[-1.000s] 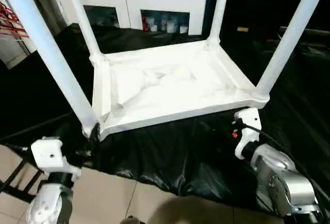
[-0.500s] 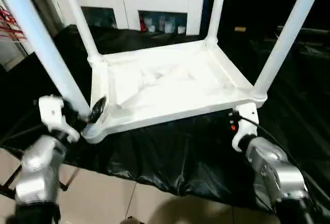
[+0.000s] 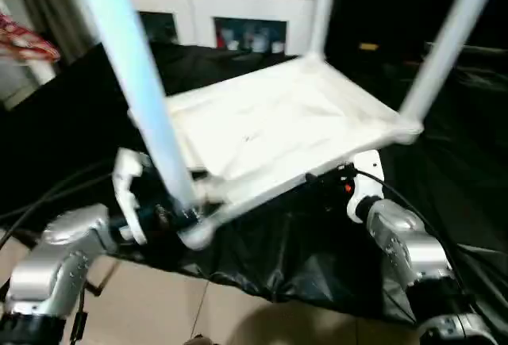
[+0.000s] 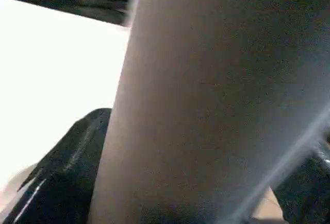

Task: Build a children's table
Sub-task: Rotate table base

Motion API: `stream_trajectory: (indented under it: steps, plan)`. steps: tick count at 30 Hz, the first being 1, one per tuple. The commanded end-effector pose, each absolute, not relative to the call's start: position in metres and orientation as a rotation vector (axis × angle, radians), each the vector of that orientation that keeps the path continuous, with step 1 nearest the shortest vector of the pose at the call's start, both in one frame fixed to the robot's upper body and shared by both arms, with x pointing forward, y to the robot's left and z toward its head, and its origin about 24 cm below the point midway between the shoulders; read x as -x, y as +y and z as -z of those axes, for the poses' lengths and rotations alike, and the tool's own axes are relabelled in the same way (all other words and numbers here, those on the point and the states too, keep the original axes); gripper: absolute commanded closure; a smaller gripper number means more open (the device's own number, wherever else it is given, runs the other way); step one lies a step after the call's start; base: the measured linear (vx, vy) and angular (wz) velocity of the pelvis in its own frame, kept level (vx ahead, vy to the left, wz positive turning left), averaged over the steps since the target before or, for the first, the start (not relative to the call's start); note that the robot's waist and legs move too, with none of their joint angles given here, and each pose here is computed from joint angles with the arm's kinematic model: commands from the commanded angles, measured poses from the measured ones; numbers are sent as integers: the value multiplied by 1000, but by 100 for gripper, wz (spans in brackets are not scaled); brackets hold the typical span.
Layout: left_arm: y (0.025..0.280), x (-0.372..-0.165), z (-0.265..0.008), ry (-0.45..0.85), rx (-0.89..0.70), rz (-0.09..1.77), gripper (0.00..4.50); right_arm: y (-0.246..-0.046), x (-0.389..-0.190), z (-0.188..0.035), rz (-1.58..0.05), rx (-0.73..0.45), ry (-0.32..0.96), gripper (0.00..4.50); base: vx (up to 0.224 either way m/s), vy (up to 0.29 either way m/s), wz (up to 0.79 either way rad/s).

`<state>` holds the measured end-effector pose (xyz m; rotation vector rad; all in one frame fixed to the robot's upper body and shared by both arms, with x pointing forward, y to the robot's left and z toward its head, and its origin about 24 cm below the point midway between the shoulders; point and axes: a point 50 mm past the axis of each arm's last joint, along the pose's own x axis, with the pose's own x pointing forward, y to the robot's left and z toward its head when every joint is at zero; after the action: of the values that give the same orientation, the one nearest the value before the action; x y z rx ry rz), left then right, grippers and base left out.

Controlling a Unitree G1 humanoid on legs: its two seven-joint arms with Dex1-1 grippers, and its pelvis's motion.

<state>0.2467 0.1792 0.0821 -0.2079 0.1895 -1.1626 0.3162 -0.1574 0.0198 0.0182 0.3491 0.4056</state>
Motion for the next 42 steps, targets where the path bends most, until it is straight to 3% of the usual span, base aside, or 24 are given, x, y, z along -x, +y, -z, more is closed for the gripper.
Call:
stream_trajectory:
  steps: [1,7,12,13,20,25,31,37,39,42]
  plan:
    - [165,-242,-83,202,234,1248,0,-136,-321,-25,-493,-7,322,5,0,0,0]
    - [124,-239,-96,179,313,1373,0,-105,-322,-22,-622,-3,335,5,0,0,0]
    - [107,-244,-97,165,331,1404,0,-95,-322,-19,-658,-11,343,5,0,0,0]
    - [93,-247,-97,155,347,1437,0,-88,-321,-17,-690,-30,352,5,0,0,0]
    - [63,-256,-96,134,352,1456,0,-83,-321,-14,-716,-40,349,5,0,0,0]
    - [39,-275,-88,114,258,1345,0,-96,-327,-15,-636,-14,331,5,0,0,0]
    - [51,-292,-82,114,143,1229,0,-121,-330,-19,-567,5,303,5,0,0,0]
    - [79,-293,-70,153,35,1209,0,-146,-324,-25,-558,51,275,5,0,0,0]
    - [80,-293,-69,156,32,1209,29,-146,-324,-25,-559,52,274,0,0,0,0]
    - [102,-292,-58,231,-67,1135,39,-160,-314,-30,-577,77,269,0,0,0,0]
